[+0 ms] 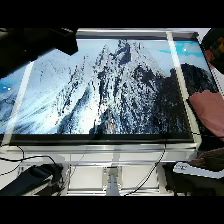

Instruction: Fold the clothes and pants, and hang the long-sleeved shirts on hangers.

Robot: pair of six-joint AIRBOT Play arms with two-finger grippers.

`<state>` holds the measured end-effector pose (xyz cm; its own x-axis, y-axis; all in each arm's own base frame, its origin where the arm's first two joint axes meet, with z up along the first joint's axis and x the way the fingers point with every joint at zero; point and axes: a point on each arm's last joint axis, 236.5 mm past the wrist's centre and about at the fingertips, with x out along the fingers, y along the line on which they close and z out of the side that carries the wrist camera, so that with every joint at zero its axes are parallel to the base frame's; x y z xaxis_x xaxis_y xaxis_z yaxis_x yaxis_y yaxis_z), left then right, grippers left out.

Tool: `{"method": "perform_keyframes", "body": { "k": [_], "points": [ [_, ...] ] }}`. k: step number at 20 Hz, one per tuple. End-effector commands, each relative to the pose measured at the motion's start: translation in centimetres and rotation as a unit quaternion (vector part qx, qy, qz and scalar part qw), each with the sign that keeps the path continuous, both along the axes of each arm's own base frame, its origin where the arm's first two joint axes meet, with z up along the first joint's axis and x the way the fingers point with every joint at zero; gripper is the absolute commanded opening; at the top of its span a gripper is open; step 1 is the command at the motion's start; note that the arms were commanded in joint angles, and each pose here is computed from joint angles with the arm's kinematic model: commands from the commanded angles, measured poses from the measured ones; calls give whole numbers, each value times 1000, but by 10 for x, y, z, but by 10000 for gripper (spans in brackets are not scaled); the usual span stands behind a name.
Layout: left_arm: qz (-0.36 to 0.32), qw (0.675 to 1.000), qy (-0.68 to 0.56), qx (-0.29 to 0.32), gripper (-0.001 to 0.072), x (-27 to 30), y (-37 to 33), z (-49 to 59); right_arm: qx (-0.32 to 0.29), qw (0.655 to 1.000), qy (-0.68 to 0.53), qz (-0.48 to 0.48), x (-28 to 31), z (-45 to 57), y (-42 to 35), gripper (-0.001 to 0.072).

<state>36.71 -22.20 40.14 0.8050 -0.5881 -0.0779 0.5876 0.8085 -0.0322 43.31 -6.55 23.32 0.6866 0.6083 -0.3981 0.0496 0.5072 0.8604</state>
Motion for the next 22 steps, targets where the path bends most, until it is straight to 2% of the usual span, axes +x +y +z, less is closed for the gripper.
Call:
{"method": "perform_keyframes", "body": {
  "k": [1, 5, 9, 13, 22],
  "points": [
    [33, 999, -19, -9, 9, -5, 29, 18, 73, 973, -152, 157, 3, 71, 123, 18],
    [71, 997, -28, -25, 9, -24, 69, 39, 62, 950, -174, 252, -9, 70, 220, 18],
    [109, 994, 1, -10, 9, -43, 105, 32, 35, 937, -161, 307, -26, 53, 269, 17],
    [138, 990, -9, -10, 9, -57, 128, 40, 26, 935, -156, 317, -30, 48, 276, 18],
    [137, 990, -17, -12, 10, -68, 129, 46, 13, 937, -151, 316, -28, 42, 274, 19]
  ]
}}
